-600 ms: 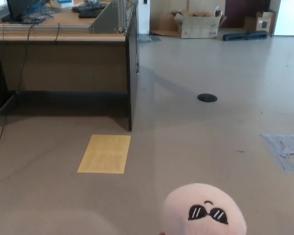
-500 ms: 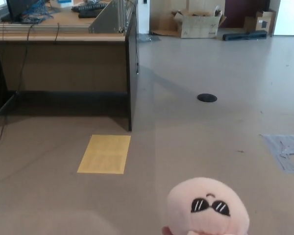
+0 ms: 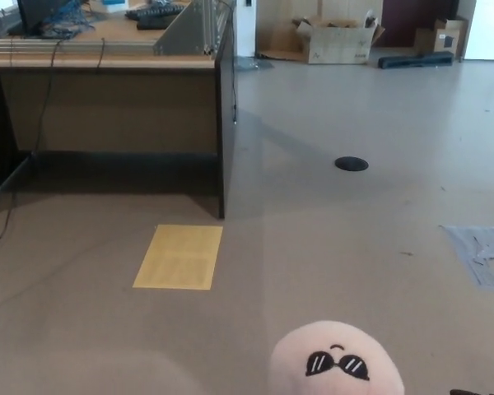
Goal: The robot extends its left hand to pick up an emotional support dumpling from the palm of a person and brings its hand down by its side. Then it extends its arm again to hand the dumpling back to the person.
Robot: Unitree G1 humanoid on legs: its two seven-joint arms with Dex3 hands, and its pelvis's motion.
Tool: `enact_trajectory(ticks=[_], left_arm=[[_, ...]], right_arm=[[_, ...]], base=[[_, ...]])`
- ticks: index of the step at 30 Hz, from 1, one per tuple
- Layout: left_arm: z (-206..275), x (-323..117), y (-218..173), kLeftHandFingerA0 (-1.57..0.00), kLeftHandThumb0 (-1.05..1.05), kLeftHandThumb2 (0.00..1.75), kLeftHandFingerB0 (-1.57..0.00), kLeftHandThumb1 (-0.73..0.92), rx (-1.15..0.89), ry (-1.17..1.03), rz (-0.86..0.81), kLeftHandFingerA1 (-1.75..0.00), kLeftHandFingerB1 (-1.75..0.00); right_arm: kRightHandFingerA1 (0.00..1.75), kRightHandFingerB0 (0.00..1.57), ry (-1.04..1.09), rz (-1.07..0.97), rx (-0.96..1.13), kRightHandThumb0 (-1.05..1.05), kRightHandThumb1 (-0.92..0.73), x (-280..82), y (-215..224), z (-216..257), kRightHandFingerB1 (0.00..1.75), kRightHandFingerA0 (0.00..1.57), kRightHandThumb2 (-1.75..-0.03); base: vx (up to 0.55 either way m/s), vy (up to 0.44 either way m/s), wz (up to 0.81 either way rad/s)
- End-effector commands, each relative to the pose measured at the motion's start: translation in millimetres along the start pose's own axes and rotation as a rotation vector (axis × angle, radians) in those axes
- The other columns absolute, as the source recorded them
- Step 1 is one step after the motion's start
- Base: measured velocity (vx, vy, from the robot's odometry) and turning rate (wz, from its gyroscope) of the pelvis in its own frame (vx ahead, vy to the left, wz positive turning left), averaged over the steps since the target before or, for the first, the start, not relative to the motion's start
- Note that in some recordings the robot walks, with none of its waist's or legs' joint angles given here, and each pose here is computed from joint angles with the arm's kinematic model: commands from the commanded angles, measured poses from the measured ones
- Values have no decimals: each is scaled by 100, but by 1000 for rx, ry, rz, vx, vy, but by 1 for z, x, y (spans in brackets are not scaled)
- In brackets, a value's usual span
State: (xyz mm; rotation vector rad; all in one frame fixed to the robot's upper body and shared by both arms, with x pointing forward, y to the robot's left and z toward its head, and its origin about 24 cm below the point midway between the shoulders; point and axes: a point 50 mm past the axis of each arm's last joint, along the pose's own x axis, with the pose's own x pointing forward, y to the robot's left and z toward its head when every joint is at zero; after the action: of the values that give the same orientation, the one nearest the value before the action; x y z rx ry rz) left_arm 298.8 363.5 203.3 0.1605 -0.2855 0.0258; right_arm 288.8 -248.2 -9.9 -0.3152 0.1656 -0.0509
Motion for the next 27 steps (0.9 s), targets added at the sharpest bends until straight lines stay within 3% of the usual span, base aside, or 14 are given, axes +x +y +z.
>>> enact_trajectory(ticks=[1,4,5,10,11,12,15,16,17,18,23,24,27], left_arm=[[105,26,-39,-13,-45,53,-9,41,268,-178,-422,-29,-24],[115,27,-45,-13,-45,53,-9,41,306,-188,-456,-29,-24],[138,33,-62,0,-29,78,0,16,419,-228,-518,-47,-48],[174,43,-115,0,-28,75,0,12,537,-265,-702,-48,-48],[179,44,-126,-11,-52,54,-7,35,565,-268,-733,-31,-26],[181,43,-134,-8,-50,62,-8,34,586,-290,-756,-36,-26],[183,43,-138,-8,-50,62,-8,34,595,-291,-766,-36,-26],[189,43,-159,-1,-33,70,-3,28,633,-289,-845,-41,-34],[194,42,-176,-2,-32,70,0,27,680,-291,-900,-43,-36],[195,42,-183,-9,-40,51,-7,32,702,-297,-931,-31,-25],[199,42,-194,-7,-45,51,-5,34,771,-305,-980,-29,-25],[202,38,-223,-15,-58,51,-2,37,935,-326,-1084,-35,-24],[202,37,-226,-15,-58,51,-2,37,960,-323,-1097,-35,-24]], right_arm=[[56,18,-42,-32,37,-57,-51,1,-6,4,39,62,-76],[56,18,-40,-30,33,-57,-51,1,-6,4,39,62,-76],[56,17,-37,-27,38,-56,-50,1,-6,4,38,61,-75],[56,17,-10,-18,29,-55,-50,-5,-4,-5,38,61,-75],[56,18,-6,-17,23,-55,-50,-6,-4,-6,38,62,-75],[56,18,-2,-12,26,-54,-49,-6,-2,-7,39,62,-75],[56,18,-1,-10,27,-54,-49,-7,-2,-7,39,62,-75],[56,20,-4,-3,30,-54,-49,-4,-1,-5,39,60,-74],[47,24,-7,0,36,-47,-59,-3,-1,-4,28,65,-57],[56,21,-6,-1,34,-55,-48,-3,-1,-4,40,61,-75],[56,22,-8,-3,34,-56,-48,-1,-2,-3,40,61,-74],[47,27,-17,-1,28,-46,-57,0,-2,-1,29,66,-57],[47,27,-18,-1,27,-46,-57,0,-2,-1,29,66,-57]], base=[[0,0,0],[0,0,0],[0,0,0],[0,-2,2],[0,0,0],[0,0,0],[0,0,0],[0,0,0],[0,0,0],[0,0,0],[0,0,0],[0,0,0],[-9,-3,4]])
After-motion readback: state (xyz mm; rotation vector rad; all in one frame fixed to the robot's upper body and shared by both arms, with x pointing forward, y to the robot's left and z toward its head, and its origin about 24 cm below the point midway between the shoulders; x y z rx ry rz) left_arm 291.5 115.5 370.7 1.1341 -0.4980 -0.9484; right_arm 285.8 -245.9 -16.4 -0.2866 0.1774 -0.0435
